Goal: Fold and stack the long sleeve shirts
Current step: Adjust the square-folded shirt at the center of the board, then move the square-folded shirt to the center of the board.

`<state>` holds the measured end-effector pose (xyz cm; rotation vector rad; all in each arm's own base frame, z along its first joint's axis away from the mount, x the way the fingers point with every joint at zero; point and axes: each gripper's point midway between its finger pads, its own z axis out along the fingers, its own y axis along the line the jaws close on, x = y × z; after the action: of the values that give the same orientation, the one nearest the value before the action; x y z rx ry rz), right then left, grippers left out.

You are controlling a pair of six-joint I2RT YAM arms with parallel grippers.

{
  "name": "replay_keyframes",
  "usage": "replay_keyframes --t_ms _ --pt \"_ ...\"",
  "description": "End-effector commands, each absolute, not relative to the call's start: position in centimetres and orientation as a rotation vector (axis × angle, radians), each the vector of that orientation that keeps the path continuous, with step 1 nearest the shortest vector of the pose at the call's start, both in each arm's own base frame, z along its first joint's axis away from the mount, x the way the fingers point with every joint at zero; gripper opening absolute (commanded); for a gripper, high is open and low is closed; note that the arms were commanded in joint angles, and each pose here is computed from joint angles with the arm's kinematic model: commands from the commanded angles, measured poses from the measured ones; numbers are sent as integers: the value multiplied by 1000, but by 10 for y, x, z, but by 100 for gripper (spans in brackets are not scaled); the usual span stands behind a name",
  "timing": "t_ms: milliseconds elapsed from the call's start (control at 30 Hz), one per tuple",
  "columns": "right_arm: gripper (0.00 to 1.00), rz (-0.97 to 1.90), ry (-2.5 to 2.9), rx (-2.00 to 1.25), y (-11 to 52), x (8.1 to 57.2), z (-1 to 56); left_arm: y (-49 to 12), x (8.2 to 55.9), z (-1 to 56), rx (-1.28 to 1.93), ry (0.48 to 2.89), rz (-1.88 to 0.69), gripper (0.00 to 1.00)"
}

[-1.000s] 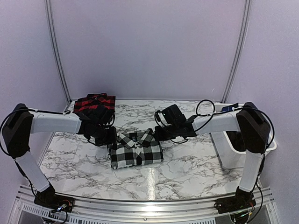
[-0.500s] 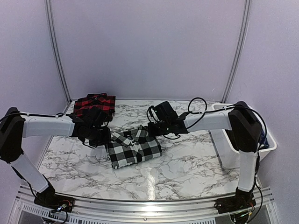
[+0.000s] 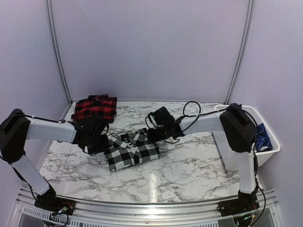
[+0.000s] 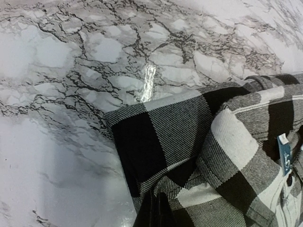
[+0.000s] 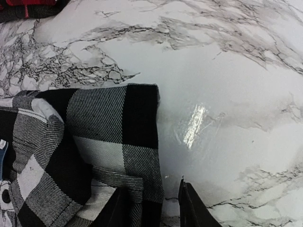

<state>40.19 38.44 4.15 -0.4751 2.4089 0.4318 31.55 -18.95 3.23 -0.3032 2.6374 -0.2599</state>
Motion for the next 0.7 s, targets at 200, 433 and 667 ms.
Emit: replay_keyframes --t_ms 200,433,667 --pt "42 460 2266 -568 423 373 131 -168 312 58 -389 2537 -256 0" --pt "63 416 2299 -695 461 332 90 -155 302 24 -450 2607 -169 0" --pt "82 282 2300 -776 481 298 62 -149 297 4 -488 2652 -148 0"
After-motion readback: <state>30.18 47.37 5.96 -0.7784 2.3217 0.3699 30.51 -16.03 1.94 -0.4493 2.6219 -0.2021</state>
